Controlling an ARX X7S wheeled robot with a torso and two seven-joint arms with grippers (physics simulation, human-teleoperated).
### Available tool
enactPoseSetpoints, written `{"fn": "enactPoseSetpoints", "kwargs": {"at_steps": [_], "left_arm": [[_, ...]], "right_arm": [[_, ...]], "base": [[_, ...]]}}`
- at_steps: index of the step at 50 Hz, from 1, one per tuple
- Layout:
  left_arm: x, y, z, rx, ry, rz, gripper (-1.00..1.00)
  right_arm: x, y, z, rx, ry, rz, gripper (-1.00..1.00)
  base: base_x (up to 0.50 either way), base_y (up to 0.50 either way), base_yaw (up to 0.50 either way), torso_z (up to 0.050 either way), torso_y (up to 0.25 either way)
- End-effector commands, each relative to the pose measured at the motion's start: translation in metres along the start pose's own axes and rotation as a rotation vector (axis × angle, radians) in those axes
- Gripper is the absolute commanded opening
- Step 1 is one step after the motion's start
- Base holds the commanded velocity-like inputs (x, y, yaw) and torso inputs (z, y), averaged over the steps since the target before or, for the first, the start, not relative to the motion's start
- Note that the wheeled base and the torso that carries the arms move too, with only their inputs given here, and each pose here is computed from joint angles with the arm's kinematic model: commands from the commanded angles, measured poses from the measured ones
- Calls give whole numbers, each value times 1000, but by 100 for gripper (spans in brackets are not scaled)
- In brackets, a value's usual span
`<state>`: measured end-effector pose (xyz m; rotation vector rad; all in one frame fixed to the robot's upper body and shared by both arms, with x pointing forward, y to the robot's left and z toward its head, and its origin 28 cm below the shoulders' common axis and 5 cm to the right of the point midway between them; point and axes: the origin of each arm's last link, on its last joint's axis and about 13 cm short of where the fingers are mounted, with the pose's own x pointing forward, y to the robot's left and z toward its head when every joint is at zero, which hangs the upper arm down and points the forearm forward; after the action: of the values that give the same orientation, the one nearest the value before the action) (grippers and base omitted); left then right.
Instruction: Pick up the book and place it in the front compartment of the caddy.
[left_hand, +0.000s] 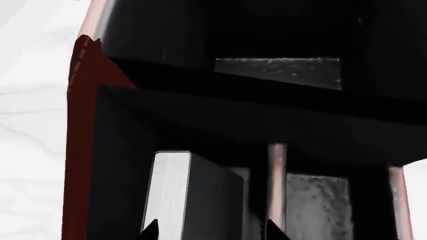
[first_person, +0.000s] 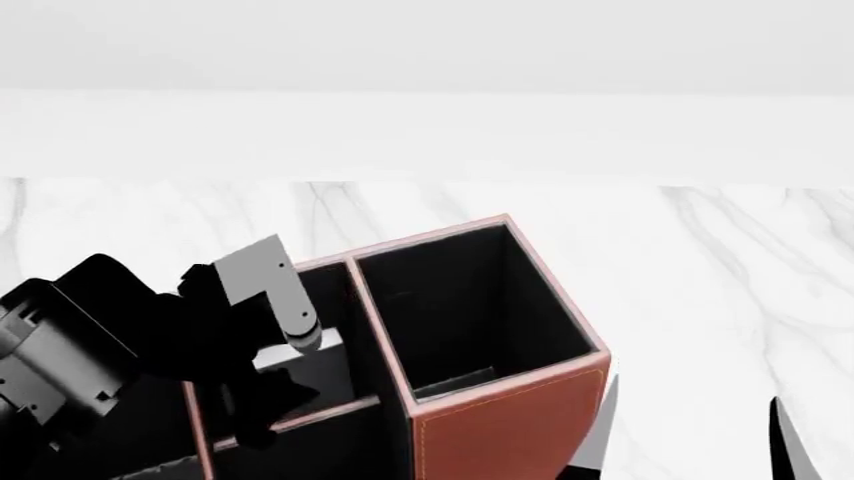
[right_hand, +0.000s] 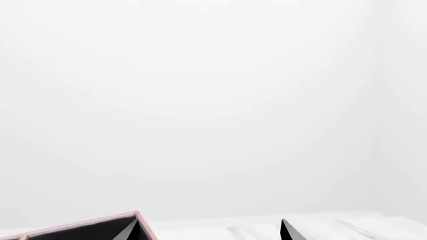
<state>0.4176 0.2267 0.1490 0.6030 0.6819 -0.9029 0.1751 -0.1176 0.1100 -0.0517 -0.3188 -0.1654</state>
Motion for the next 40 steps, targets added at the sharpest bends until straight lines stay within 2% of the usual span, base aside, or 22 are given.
{"fn": "enactPoseSetpoints", "kwargs": {"at_steps": [1,6,8,9,10,11,15,17,19,21,23,25,26,27,31,33,34,37,40], "left_arm": [[-9,3,10,58,-43,200,100],[-14,-8,14,17,-189,370,100],[-14,-18,10,-14,-239,406,100],[-15,-29,5,-23,-282,424,100],[-16,-35,3,-39,-283,441,100],[-17,-44,-1,-64,-277,450,100],[-21,-72,-15,-177,-371,536,100],[-23,-79,-19,-213,-414,577,100],[-33,-92,-22,-244,-476,704,100],[-36,-98,-27,-229,-495,793,100],[-42,-110,-31,-267,-549,813,100],[-45,-117,-33,-242,-570,846,100],[-46,-121,-35,-264,-587,858,100],[-46,-125,-37,-249,-599,877,100],[-47,-139,-42,-270,-635,896,100],[-44,-149,-48,-229,-648,898,100],[-43,-152,-50,-263,-653,903,100],[-42,-160,-56,-259,-683,927,100],[-39,-171,-60,-247,-761,935,100]], "right_arm": [[2,1,1,17,-18,19,100],[2,2,3,26,-20,24,100],[2,2,2,33,-18,23,100],[2,2,1,41,-19,26,100],[2,2,1,41,-18,27,100],[2,3,0,45,-17,28,100],[2,5,5,54,-30,41,100],[2,5,6,58,-36,43,100],[1,5,8,59,-42,45,100],[1,6,12,57,-50,48,100],[0,6,15,57,-57,48,100],[1,5,13,57,-58,49,100],[1,6,14,57,-59,50,100],[1,6,15,57,-61,52,100],[0,6,16,58,-66,53,100],[0,6,17,58,-69,52,100],[-1,6,18,59,-71,52,100],[-1,6,18,58,-72,51,100],[0,7,16,59,-66,53,100]], "base": [[0,0,0,0,0],[5,0,0,0,0],[5,0,0,0,0],[0,0,0,0,0],[0,0,0,0,0],[0,0,0,0,0],[0,0,0,0,0],[0,0,0,0,0],[0,0,0,0,0],[0,0,0,0,0],[0,0,0,0,0],[0,0,0,0,0],[0,0,0,0,0],[0,0,0,0,0],[0,0,0,0,0],[0,0,0,0,0],[0,0,0,0,0],[0,0,0,0,0],[0,0,0,0,0]]}}
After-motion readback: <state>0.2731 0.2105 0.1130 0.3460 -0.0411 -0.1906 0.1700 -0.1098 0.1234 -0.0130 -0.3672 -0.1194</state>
